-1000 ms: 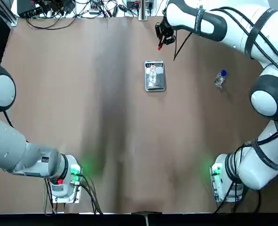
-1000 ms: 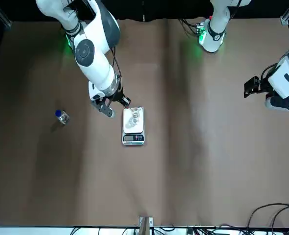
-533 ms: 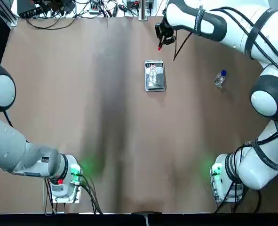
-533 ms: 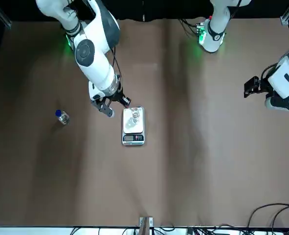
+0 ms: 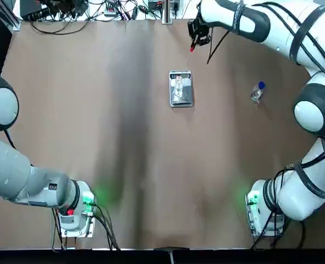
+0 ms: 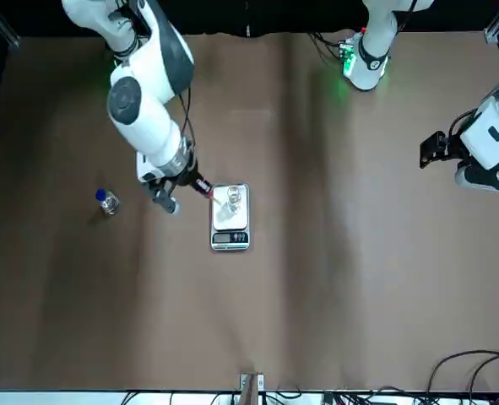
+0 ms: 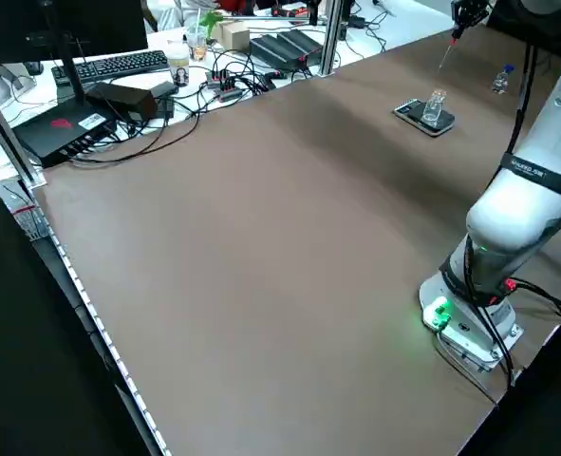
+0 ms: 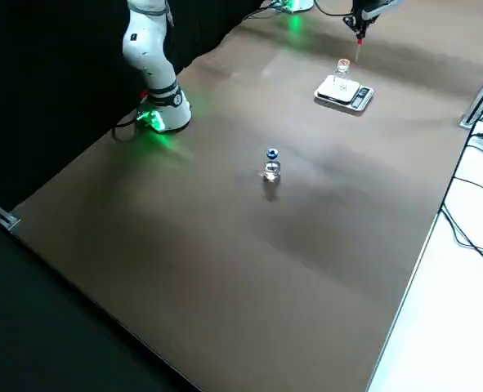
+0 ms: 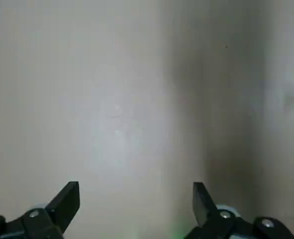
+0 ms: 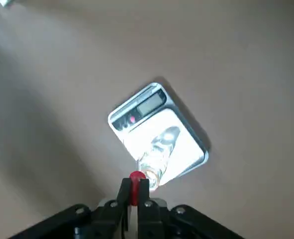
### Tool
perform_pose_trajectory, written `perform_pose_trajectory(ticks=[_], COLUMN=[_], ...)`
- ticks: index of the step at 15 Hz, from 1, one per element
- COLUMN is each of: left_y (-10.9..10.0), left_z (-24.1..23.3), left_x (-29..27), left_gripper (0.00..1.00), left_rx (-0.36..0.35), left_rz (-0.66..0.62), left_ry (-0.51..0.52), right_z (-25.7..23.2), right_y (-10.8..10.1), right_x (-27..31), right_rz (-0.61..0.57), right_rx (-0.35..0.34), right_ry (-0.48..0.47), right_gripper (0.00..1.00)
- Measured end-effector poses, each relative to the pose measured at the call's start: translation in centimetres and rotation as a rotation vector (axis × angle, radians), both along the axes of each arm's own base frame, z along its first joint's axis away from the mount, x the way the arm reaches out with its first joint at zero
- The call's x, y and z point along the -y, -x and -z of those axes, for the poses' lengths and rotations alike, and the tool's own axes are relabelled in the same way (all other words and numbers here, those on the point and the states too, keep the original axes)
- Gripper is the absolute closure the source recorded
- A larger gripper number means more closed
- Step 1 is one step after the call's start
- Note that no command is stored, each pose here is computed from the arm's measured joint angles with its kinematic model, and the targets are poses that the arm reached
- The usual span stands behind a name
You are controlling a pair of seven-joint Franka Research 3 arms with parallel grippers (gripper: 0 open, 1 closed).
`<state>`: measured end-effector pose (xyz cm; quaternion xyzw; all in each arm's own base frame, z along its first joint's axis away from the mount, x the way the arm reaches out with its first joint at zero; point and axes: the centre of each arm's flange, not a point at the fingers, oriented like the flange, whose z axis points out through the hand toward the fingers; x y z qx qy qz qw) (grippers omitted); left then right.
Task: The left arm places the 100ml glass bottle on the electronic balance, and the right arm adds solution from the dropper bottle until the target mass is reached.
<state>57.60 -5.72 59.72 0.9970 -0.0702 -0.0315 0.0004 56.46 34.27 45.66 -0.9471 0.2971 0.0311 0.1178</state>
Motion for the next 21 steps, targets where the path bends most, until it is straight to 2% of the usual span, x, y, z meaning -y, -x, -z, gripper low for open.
perform_pose_trajectory(ticks=[6, 8, 11, 15, 21], left_y=[0.0, 0.2, 0.2, 0.3, 0.9], left_z=[0.0, 0.0, -0.1, -0.2, -0.5], left_x=[0.4, 1.4, 2.1, 2.5, 7.2], left_gripper=[0.00, 0.00, 0.00, 0.00, 0.00], left_rx=[0.000, 0.000, 0.001, 0.006, 0.030], left_rz=[0.008, 0.023, 0.033, 0.040, 0.097], left_ry=[0.001, 0.002, 0.003, 0.004, 0.015], right_z=[-0.2, -0.4, -1.0, -0.8, 0.2], right_y=[-3.2, -3.8, -4.7, -5.7, -6.1], right_x=[8.5, 12.1, 17.2, 24.0, 34.8], right_rz=[-0.060, -0.094, -0.145, -0.226, -0.340], right_rx=[-0.034, -0.065, -0.067, -0.064, -0.052], right_ry=[0.027, 0.035, 0.031, 0.041, 0.073], right_gripper=[0.91, 0.91, 0.91, 0.91, 0.91])
